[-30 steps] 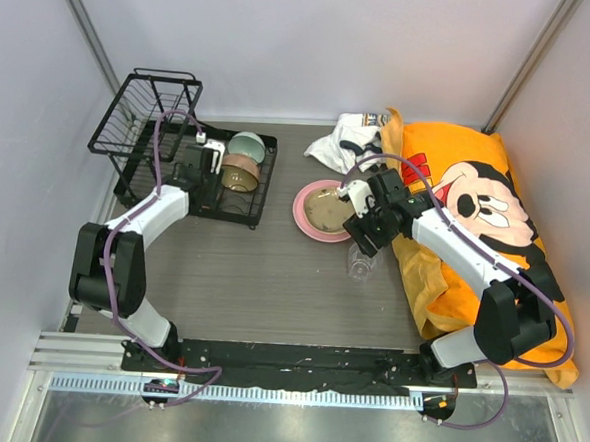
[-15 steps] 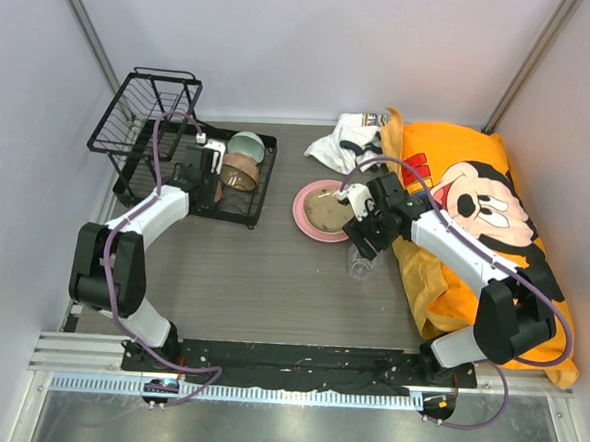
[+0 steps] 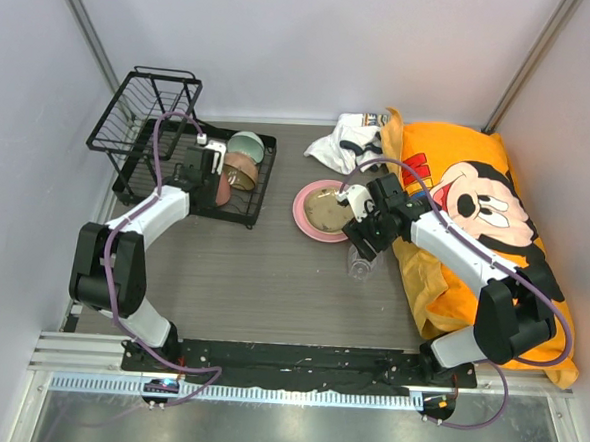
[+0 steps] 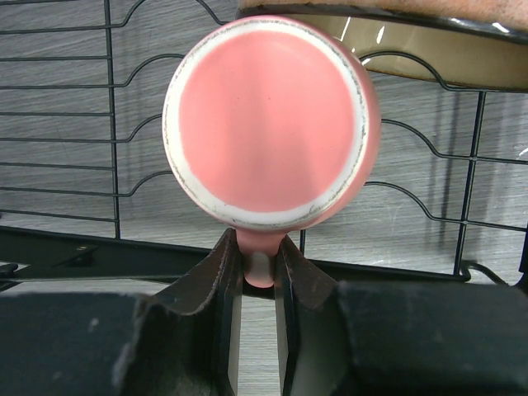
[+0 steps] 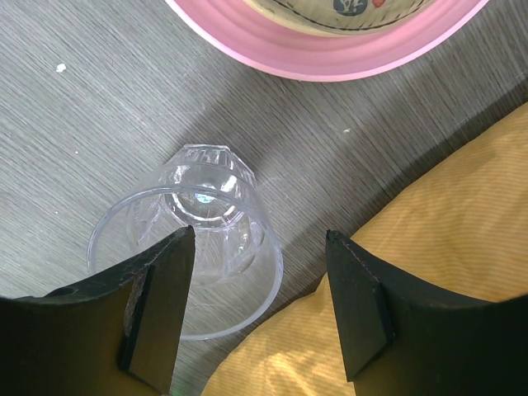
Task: Unload the mixed dishes from the dish rack
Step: Pick up the cup from the dish rack.
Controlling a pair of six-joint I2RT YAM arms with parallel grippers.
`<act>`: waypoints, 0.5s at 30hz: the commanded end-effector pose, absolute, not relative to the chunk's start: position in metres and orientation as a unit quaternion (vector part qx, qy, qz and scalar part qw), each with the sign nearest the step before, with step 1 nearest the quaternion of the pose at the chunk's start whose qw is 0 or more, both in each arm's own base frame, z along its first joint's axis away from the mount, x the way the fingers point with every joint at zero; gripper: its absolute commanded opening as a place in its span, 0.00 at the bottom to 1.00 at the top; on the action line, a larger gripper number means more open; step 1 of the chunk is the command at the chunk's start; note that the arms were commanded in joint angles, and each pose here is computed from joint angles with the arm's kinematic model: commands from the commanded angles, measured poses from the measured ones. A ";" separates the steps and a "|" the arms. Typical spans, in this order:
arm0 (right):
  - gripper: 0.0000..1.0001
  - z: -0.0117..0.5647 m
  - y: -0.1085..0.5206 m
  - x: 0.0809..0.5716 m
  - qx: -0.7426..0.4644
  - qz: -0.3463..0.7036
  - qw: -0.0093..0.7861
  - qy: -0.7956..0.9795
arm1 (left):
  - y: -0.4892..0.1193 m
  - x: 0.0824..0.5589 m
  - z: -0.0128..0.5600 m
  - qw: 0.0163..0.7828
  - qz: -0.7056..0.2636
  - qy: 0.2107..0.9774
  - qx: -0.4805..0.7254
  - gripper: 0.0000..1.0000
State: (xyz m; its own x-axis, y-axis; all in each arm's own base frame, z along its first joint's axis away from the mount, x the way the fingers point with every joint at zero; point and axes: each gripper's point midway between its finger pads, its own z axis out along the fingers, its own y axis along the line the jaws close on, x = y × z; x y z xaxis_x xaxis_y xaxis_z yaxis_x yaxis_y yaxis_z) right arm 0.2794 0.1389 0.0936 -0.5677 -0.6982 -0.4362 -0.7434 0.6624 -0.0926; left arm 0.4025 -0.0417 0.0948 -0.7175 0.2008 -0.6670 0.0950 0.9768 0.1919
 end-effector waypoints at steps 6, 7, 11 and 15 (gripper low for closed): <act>0.69 0.095 0.144 0.283 -0.413 0.055 0.237 0.878 | -0.040 0.416 0.111 0.392 0.077 0.913 0.087 0.00; 0.68 0.094 0.144 0.283 -0.413 0.055 0.236 0.878 | -0.041 0.417 0.112 0.394 0.074 0.912 0.091 0.00; 0.69 0.094 0.144 0.283 -0.412 0.056 0.236 0.879 | -0.049 0.422 0.125 0.406 0.055 0.906 0.106 0.00; 0.68 0.093 0.143 0.283 -0.412 0.055 0.234 0.879 | -0.054 0.422 0.132 0.400 0.044 0.908 0.119 0.00</act>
